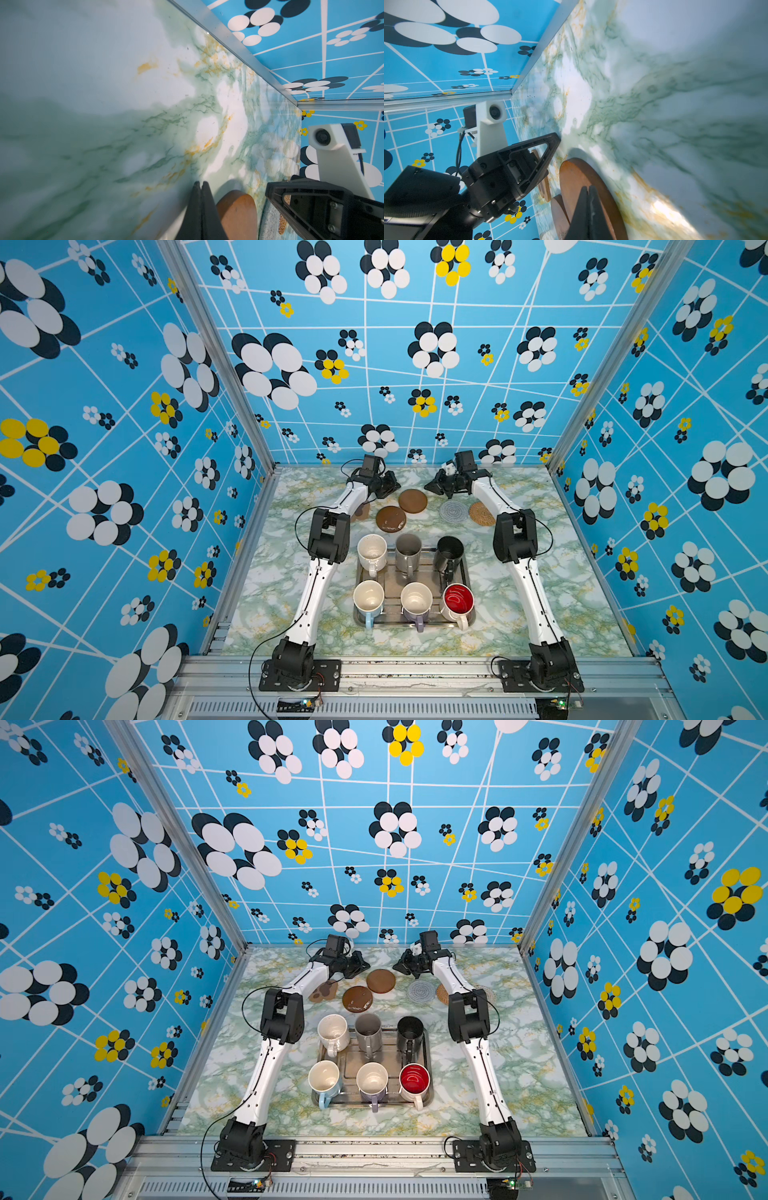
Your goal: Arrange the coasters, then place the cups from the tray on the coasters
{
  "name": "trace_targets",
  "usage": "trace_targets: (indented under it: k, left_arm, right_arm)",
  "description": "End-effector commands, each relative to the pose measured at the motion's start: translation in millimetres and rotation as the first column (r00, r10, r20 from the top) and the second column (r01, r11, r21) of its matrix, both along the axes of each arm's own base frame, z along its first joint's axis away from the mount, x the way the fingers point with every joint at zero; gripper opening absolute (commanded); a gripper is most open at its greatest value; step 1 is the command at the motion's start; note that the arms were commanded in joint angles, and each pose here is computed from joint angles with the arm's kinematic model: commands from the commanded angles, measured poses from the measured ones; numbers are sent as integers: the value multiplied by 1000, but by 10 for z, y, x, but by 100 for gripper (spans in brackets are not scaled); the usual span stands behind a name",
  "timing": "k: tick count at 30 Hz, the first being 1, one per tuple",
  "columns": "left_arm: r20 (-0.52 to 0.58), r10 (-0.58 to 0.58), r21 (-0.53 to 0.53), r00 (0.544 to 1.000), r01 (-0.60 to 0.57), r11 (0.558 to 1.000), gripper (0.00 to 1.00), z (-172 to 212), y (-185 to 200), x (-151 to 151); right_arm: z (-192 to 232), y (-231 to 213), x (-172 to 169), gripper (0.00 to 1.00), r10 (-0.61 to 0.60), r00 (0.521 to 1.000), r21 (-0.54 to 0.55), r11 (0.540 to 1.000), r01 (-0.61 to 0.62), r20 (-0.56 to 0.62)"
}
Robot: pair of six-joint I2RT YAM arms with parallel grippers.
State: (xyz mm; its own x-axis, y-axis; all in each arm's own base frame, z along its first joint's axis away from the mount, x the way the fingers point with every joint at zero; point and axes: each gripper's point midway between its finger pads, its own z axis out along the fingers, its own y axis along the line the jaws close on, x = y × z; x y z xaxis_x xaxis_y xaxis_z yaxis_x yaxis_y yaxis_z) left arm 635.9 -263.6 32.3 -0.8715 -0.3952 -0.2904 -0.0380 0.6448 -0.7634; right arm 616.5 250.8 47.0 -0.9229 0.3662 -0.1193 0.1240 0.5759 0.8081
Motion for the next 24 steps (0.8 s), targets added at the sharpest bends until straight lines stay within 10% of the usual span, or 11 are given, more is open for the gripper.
trace_targets:
  k: [1,24]
  left_arm:
    - [-33,-56,5,998,56,998,0,-165,-108,-114]
    - [-104,-227,6,968,229,973,0,-260,-541,-583]
  right_arm:
    - [-127,-30,39,0,-26,999,-12,1000,26,-18]
    - [-11,-287,-264,0,41,999,-228,973,-45,-24]
